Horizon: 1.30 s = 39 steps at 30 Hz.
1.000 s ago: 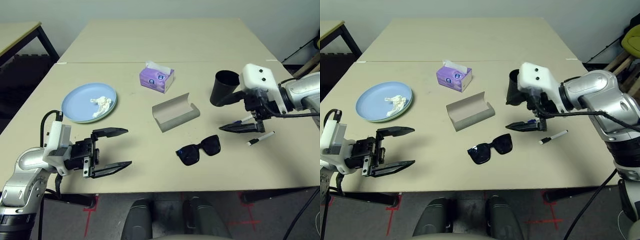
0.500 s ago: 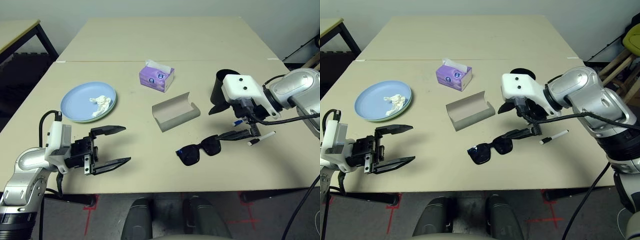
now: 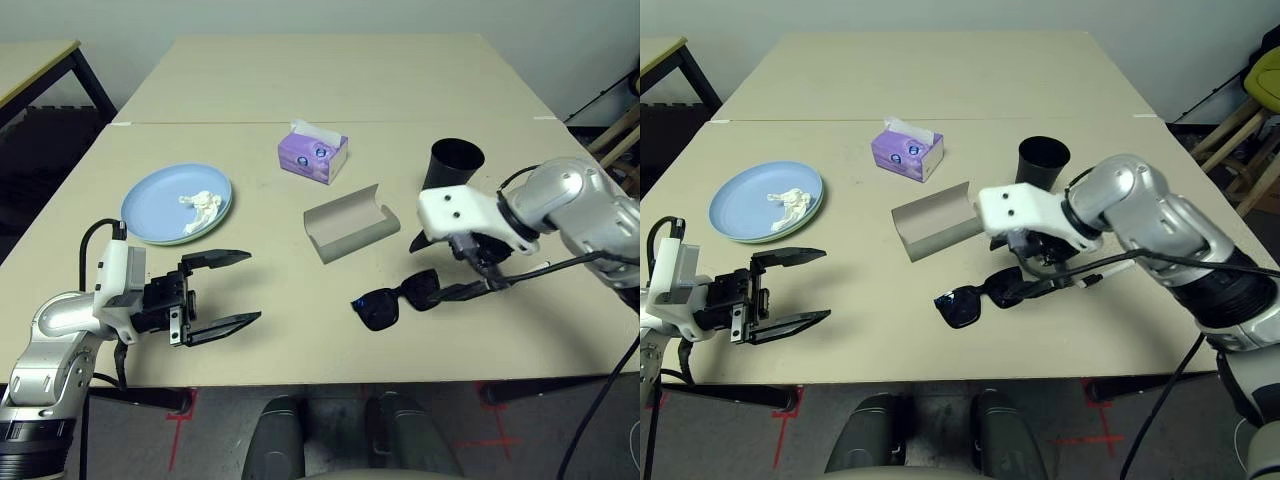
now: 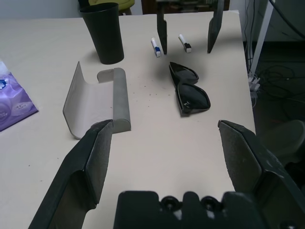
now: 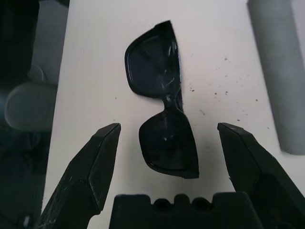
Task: Organize and tidy the items on the table.
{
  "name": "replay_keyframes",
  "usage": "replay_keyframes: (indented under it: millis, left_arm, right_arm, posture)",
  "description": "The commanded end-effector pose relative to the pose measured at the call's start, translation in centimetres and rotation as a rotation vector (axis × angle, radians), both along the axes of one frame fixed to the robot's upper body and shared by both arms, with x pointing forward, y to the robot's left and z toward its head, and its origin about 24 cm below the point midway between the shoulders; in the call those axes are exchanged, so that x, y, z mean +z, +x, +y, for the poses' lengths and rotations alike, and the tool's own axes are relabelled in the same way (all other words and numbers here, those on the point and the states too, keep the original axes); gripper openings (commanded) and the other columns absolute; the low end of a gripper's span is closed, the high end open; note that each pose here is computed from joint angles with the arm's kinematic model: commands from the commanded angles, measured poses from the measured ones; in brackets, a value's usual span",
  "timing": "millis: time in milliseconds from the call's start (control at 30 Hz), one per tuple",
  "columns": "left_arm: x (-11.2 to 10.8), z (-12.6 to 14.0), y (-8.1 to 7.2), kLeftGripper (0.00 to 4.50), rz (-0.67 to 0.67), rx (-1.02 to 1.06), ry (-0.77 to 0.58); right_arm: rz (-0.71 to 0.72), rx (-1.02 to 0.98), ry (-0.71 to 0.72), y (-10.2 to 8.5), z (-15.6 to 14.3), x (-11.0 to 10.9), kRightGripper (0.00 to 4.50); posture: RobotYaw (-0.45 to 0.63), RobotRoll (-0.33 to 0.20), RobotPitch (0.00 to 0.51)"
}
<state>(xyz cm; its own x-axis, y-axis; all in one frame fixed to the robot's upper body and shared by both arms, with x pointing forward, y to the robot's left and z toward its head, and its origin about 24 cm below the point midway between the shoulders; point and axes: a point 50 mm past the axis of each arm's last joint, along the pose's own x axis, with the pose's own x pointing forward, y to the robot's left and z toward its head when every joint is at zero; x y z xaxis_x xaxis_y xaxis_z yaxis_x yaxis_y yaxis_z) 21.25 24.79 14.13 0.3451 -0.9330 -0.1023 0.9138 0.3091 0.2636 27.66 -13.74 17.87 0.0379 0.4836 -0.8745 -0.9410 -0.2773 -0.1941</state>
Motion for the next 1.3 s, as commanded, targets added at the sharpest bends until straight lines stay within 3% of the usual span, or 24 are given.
replay_keyframes:
  millis: [33, 700, 1300]
  left_arm:
    - [-0.1, -0.2, -0.2, 4.47, -0.006, -0.001, -0.001]
    - [-0.1, -0.9, -0.2, 4.47, -0.020, 0.018, -0.012]
    - [-0.4, -1.5, -0.3, 4.47, -0.013, 0.013, -0.005]
  right_arm:
    - [-0.017, 0.023, -0.045, 0.2, 0.4, -0.6, 4.50]
    - [-0.034, 0.022, -0.189, 0.7, 2.4, -3.1, 4.50]
    - [-0.083, 0.136, -0.180, 0.7, 4.1, -3.4, 4.50]
  posture:
    - [0.11, 0.000, 0.072]
    - [0.13, 0.000, 0.075]
    - [0.13, 0.000, 0.082]
